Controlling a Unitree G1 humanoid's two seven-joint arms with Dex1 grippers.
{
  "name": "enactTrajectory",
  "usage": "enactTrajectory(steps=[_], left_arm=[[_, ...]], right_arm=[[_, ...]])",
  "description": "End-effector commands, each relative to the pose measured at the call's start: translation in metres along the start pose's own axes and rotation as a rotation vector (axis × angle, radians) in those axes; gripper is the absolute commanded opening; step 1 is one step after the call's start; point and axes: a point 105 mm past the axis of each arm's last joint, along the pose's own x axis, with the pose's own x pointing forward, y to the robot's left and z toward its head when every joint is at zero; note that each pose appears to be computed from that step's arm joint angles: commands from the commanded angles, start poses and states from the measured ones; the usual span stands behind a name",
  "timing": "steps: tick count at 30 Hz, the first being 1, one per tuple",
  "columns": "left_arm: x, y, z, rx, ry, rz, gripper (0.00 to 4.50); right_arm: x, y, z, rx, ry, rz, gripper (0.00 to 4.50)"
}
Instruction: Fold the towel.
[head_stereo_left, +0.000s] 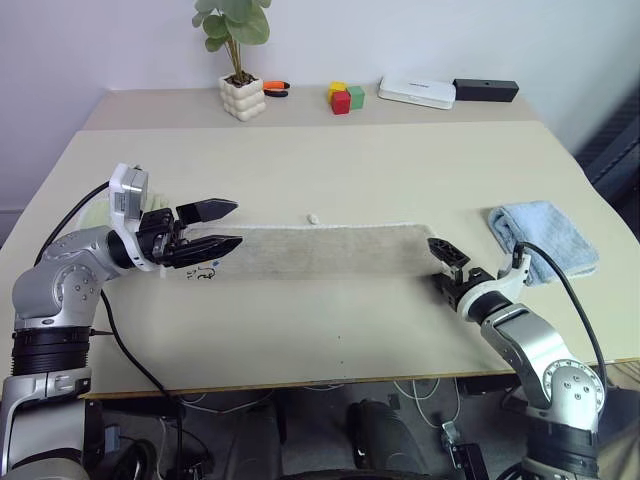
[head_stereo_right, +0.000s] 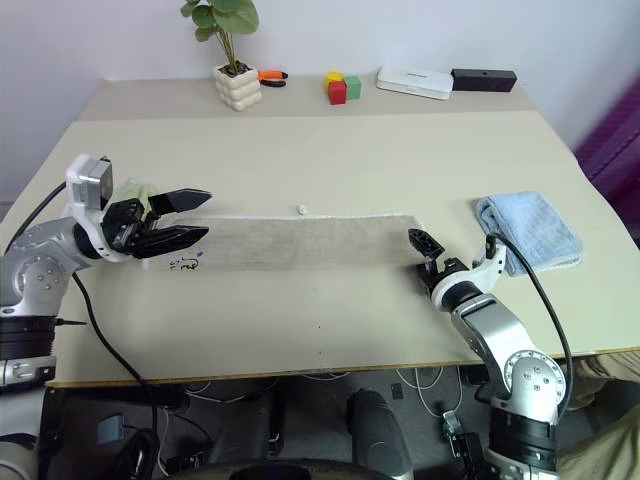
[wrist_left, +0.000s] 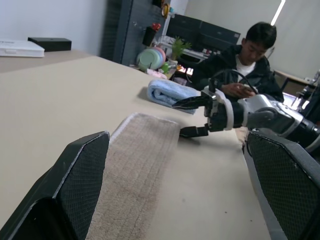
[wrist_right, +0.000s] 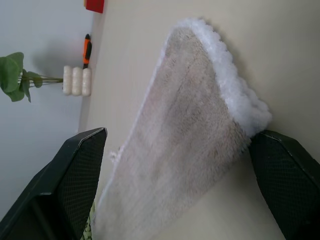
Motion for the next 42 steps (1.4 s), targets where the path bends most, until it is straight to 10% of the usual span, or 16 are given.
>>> enactTrajectory(steps=[1,10,26,42], left_arm=[[-0.001,-0.001,0.016,0.052,-0.023,0.001,4.5],[-0.001,-0.002,0.017,0.064,-0.025,-0.001,4.5],[-0.007,0.006,0.008,0.066,-0.012,0.011,4.5],[-0.008,0.005,0.012,0.082,-0.025,0.029,4.5]], right_arm=[[0.006,-0.005,0.003,-0.004,-0.017,-0.018,3.95],[0.009,-0.006,0.011,-0.016,-0.055,-0.02,0.03],[-0.024,0.029,0.077,-0.515,-0.192,-0.024,0.03],[-0.007,0.089,-0.053,-1.314,0.291,0.401,0.03]])
